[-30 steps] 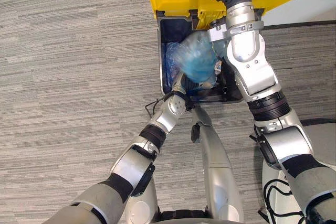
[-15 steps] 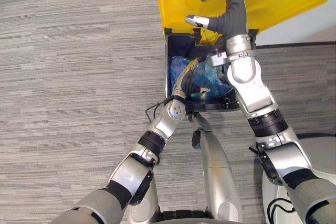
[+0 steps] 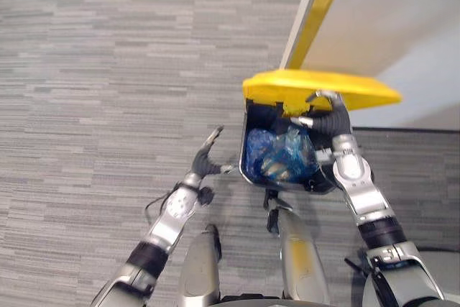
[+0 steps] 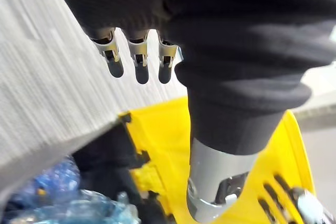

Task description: Gather rubbish on tea table into small bin, then transfer packed bag to large trash can.

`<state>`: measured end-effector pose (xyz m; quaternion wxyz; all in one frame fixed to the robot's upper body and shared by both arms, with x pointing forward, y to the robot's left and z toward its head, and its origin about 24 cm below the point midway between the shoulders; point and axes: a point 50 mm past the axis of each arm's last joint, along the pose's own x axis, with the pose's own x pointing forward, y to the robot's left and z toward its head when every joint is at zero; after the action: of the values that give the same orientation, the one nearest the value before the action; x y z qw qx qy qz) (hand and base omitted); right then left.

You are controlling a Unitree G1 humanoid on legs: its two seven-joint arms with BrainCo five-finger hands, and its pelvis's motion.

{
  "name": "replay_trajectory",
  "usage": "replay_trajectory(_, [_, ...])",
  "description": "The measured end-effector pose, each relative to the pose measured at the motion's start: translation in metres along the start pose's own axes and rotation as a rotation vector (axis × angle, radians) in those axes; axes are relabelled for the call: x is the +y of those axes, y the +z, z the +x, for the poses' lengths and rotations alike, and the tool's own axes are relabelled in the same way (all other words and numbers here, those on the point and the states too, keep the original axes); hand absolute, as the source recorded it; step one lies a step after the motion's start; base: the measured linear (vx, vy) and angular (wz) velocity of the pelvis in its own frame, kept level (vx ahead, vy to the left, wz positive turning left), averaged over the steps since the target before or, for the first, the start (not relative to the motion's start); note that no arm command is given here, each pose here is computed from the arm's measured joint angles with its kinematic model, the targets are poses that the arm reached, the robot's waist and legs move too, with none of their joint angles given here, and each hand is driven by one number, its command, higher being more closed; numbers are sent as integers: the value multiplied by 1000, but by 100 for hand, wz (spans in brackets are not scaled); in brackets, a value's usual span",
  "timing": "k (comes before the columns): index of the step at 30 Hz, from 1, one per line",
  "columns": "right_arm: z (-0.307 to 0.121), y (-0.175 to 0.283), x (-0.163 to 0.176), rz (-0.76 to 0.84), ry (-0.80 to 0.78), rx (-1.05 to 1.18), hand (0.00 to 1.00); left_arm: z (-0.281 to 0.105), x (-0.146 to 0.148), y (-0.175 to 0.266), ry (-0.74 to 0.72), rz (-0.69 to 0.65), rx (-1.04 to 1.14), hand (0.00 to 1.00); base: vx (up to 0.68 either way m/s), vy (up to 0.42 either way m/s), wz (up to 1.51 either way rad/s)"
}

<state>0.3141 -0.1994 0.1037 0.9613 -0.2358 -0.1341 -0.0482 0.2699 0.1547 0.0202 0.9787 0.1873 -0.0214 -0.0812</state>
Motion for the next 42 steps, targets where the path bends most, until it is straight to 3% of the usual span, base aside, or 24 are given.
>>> replay_trajectory(8, [-47, -61, 12, -74, 115, 253, 0, -74, 22, -105, 106, -59, 499, 0, 42, -25, 17])
replay_trajectory(13, [-65, -76, 28, -72, 164, 334, 0, -104, 24, -133, 145, -62, 679, 0, 22, 0, -1])
replay_trajectory(27, [-127, -108, 55, -25, 271, 539, 0, -142, 20, -152, 216, -124, 825, 0, -84, 30, -30])
replay_trajectory(32, [-194, -129, 61, 4, 308, 740, 0, -151, 14, -154, 233, -143, 858, 0, -139, -77, -16])
replay_trajectory(37, [-249, -159, 53, -3, 298, 1013, 0, -148, -12, -152, 236, -238, 864, 0, -86, -153, -21])
replay_trajectory(42, [-266, -170, 41, -11, 252, 1119, 0, -152, -16, -153, 235, -251, 880, 0, -113, -52, -26])
